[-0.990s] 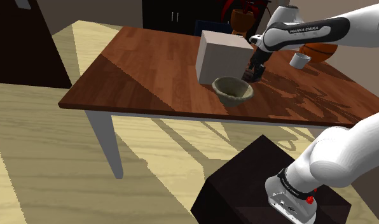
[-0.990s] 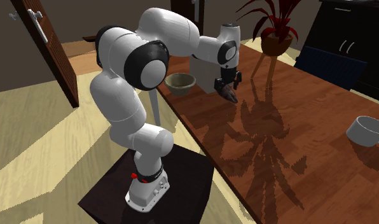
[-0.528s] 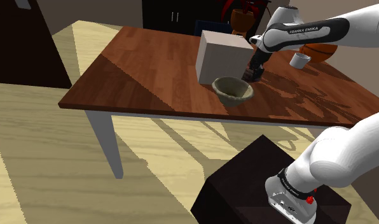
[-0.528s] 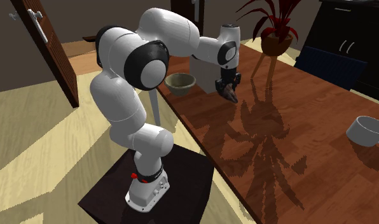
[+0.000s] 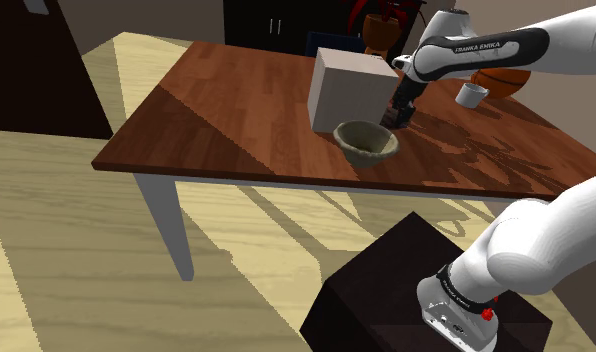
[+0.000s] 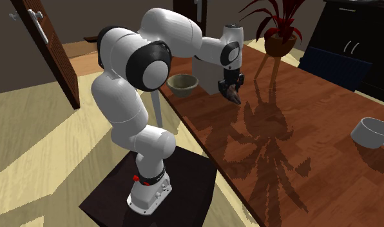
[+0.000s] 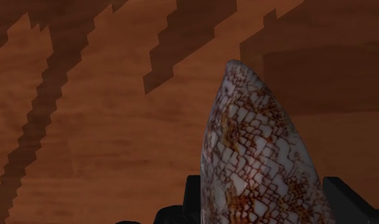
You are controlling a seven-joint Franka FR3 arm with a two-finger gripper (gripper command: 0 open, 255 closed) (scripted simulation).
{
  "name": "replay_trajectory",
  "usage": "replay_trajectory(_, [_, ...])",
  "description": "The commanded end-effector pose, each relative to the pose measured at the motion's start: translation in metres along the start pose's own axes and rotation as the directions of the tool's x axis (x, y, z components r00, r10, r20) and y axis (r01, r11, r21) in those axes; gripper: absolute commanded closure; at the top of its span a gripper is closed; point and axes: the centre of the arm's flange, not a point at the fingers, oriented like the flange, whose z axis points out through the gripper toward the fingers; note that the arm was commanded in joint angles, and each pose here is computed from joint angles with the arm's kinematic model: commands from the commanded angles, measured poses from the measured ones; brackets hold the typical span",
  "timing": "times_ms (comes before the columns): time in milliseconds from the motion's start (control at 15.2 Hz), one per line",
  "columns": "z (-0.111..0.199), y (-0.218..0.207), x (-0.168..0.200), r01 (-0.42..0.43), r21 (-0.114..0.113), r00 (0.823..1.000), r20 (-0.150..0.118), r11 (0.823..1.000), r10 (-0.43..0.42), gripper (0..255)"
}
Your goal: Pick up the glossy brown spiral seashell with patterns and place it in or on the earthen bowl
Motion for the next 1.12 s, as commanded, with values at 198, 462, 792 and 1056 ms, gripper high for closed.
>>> replay_trajectory(198, [-0.015,0.002,-0.001,0.000,0.002,1.000,0.001,1.000,0.000,255])
replay_trajectory(462, [-0.036,0.004,-0.001,0.000,0.002,1.000,0.001,1.000,0.000,255])
replay_trajectory(792, [-0.062,0.008,-0.001,0.000,0.002,1.000,0.001,1.000,0.000,255])
replay_trajectory(1056, [-0.083,0.011,-0.001,0.000,0.002,1.000,0.001,1.000,0.000,255])
